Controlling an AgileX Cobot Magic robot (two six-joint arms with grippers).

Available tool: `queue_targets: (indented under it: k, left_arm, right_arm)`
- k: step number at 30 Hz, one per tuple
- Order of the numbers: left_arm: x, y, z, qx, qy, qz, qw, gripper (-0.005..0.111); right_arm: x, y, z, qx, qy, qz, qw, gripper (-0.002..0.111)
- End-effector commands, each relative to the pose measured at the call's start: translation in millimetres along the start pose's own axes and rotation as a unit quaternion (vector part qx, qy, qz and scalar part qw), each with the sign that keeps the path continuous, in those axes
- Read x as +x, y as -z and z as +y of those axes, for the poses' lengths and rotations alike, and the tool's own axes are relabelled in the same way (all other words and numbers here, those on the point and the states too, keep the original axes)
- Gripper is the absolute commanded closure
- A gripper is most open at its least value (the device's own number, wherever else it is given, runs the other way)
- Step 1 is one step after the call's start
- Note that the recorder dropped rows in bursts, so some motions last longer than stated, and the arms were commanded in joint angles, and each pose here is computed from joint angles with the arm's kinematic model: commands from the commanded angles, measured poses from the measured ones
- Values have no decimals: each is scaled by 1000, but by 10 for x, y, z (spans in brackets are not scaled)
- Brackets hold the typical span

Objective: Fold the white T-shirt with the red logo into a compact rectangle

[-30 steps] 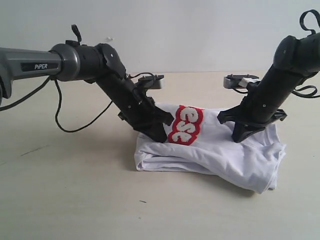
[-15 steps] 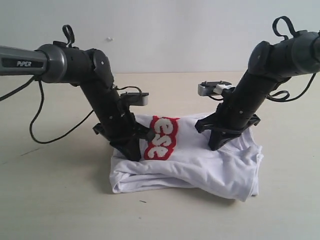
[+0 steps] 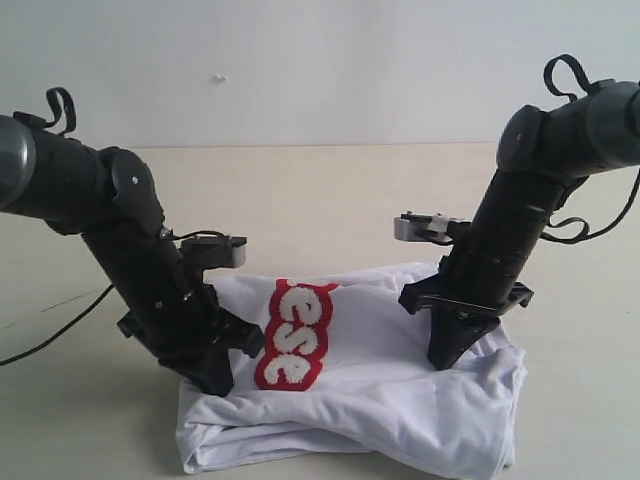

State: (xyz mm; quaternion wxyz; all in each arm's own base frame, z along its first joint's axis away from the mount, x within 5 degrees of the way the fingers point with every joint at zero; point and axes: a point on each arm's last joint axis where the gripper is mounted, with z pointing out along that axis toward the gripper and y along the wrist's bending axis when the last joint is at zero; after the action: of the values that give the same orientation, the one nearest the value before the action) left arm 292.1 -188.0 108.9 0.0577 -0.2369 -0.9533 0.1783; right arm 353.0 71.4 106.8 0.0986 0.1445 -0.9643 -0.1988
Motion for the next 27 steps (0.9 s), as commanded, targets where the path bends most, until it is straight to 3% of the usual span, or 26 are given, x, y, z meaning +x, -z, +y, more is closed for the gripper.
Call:
queue_targets:
  k: [1, 19, 27]
  left_arm:
    - [224, -127, 106, -26, 1, 21, 999, 107]
    - [219, -109, 185, -30, 13, 7, 999, 107]
    - [188, 15, 99, -5, 6, -26, 1000, 107]
  right_arm:
    - [39, 48, -10, 24, 20, -1, 1000, 108]
    - [-106, 63, -43, 43, 6, -82, 996, 108]
    - [-69, 233, 69, 34, 62, -97, 993, 108]
